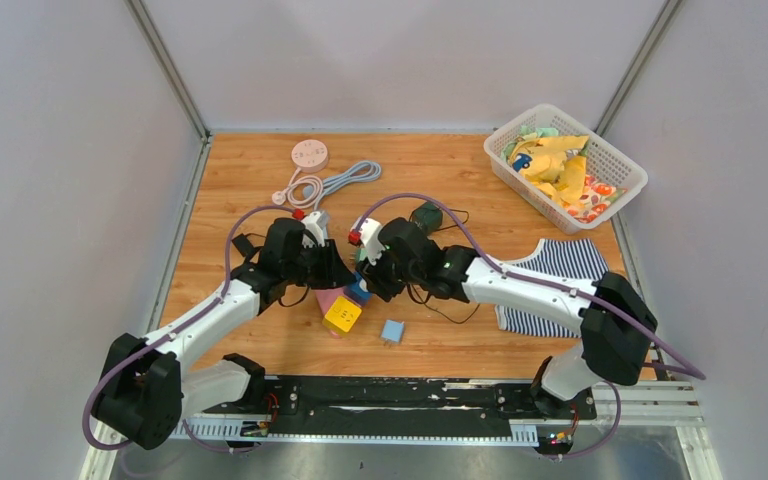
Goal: Insert the plug
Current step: Insert the plug into the socket.
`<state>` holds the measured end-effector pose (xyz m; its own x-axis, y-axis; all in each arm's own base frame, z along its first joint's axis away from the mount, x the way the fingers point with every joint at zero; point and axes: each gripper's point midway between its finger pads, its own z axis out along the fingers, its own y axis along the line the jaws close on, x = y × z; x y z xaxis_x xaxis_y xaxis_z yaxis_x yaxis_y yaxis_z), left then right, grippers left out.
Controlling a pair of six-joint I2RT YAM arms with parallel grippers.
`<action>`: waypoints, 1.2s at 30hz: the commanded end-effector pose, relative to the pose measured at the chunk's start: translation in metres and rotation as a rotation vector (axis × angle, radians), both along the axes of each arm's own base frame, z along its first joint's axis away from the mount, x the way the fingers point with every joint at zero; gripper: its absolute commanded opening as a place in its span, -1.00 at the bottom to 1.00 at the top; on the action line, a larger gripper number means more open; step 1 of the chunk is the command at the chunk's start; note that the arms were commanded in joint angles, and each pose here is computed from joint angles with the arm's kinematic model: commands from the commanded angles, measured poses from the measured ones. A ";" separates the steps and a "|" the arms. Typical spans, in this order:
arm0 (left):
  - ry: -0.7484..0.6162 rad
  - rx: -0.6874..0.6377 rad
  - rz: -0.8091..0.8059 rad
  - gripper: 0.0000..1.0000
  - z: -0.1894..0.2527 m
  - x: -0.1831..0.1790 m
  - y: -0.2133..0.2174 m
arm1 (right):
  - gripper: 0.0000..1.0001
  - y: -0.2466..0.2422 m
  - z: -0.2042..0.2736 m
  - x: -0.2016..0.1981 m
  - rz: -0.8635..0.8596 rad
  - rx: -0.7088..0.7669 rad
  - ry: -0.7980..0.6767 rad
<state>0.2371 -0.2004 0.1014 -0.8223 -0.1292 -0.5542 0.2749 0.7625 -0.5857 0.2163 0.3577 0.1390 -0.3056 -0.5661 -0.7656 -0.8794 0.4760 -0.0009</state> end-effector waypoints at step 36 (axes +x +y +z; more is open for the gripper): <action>0.012 0.047 -0.064 -0.62 -0.034 -0.018 0.009 | -0.99 -0.013 -0.070 -0.010 0.022 -0.204 0.165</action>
